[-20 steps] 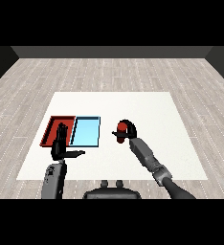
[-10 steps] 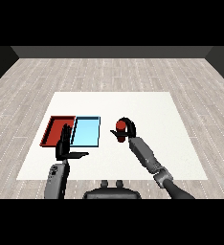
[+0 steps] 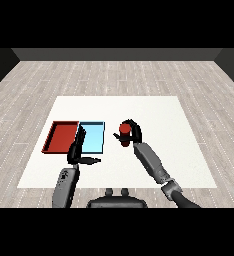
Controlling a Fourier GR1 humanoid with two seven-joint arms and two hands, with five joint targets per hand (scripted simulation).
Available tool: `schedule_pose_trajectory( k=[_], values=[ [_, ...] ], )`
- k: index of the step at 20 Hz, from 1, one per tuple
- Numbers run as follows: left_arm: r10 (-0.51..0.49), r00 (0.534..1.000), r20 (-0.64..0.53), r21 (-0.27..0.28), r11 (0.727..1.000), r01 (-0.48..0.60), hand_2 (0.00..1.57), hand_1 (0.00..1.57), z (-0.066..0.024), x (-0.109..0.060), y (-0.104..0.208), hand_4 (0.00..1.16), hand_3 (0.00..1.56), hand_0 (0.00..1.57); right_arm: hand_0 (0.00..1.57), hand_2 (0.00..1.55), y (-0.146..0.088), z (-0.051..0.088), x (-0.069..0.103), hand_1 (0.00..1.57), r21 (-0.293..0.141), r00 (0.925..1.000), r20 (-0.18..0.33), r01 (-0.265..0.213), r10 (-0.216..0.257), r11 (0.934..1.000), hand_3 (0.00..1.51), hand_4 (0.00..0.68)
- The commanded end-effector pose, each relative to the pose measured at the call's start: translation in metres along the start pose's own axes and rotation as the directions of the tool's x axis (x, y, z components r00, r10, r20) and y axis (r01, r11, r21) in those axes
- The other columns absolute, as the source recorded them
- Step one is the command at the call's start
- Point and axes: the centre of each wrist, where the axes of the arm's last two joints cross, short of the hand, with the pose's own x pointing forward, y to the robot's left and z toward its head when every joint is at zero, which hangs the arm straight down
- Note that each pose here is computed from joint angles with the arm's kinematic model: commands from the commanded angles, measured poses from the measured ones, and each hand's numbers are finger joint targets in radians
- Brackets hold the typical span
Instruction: Pick the red can and put it in the red box
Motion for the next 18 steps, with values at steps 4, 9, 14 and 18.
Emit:
schedule_pose_trajectory(
  k=[4, 9, 14, 18],
  values=[
    [0.055, 0.997, -0.046, -0.086, 0.995, -0.058, 0.0, 0.0, -0.0206, 0.001, -0.049, 0.0, 0.0, 0.0, 1.42, 1.44, -0.009, 0.017, 0.019, 1.42, -0.001, 0.9998, 0.019, 0.01, -0.01, 1.0, 1.42, 0.652],
    [0.05, 0.997, -0.059, -0.086, 0.995, -0.055, 0.0, 0.0, -0.0312, -0.003, -0.064, 0.0, 0.0, 0.0, 1.43, 1.44, -0.007, 0.028, 0.027, 1.43, 0.004, 0.9976, 0.065, 0.025, -0.025, 0.9997, 1.42, 0.649],
    [0.073, 0.996, -0.06, -0.127, 0.989, -0.08, 0.0, 0.0, -0.0392, 0.013, -0.087, 0.0, 0.0, 0.0, 1.41, 1.42, -0.002, 0.027, 0.04, 1.41, 0.041, 0.9968, 0.073, 0.031, -0.034, 0.9987, 1.41, 0.64],
    [0.084, 0.994, -0.074, -0.152, 0.984, -0.094, 0.0, 0.0, -0.0227, 0.008, -0.112, 0.0, 0.0, 0.0, 1.38, 1.4, 0.013, 0.04, 0.04, 1.38, 0.077, 0.9947, 0.092, 0.038, -0.046, 0.9963, 1.39, 0.629]
  ],
)
